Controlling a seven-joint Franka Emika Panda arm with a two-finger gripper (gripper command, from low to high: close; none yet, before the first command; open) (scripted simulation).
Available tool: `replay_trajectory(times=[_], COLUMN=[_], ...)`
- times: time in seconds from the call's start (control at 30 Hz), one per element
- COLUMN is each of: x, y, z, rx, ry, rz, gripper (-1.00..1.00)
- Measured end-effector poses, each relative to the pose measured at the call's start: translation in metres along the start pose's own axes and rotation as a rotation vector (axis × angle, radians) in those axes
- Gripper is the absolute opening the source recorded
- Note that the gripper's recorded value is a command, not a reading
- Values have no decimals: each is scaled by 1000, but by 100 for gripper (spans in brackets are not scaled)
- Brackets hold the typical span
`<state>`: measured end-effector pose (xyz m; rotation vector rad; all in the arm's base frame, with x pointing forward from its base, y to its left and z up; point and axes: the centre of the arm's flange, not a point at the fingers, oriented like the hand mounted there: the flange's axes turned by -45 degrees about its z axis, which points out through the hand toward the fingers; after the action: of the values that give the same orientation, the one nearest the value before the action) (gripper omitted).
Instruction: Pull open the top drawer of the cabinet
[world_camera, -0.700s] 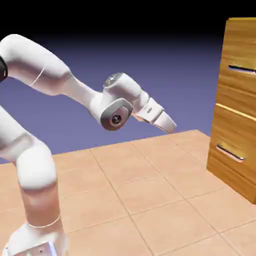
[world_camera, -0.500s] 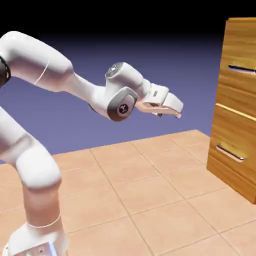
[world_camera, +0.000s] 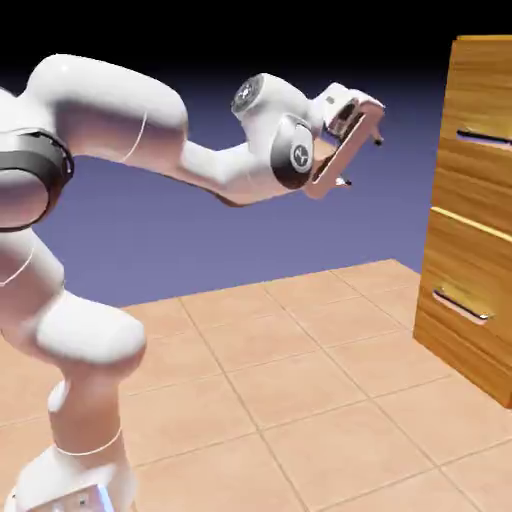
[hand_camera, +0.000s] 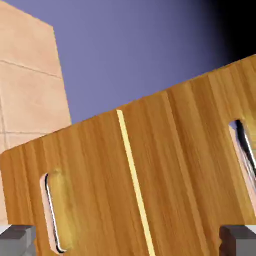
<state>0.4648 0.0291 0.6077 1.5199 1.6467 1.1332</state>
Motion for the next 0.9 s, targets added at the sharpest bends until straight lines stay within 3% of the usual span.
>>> replay_trajectory(times=[0.4,0.9], x=[-17,-32], y=[37,49], z=[44,129], rx=[-91,-48], ry=[-71,-318], rz=[-825,-1935], gripper=[0,0])
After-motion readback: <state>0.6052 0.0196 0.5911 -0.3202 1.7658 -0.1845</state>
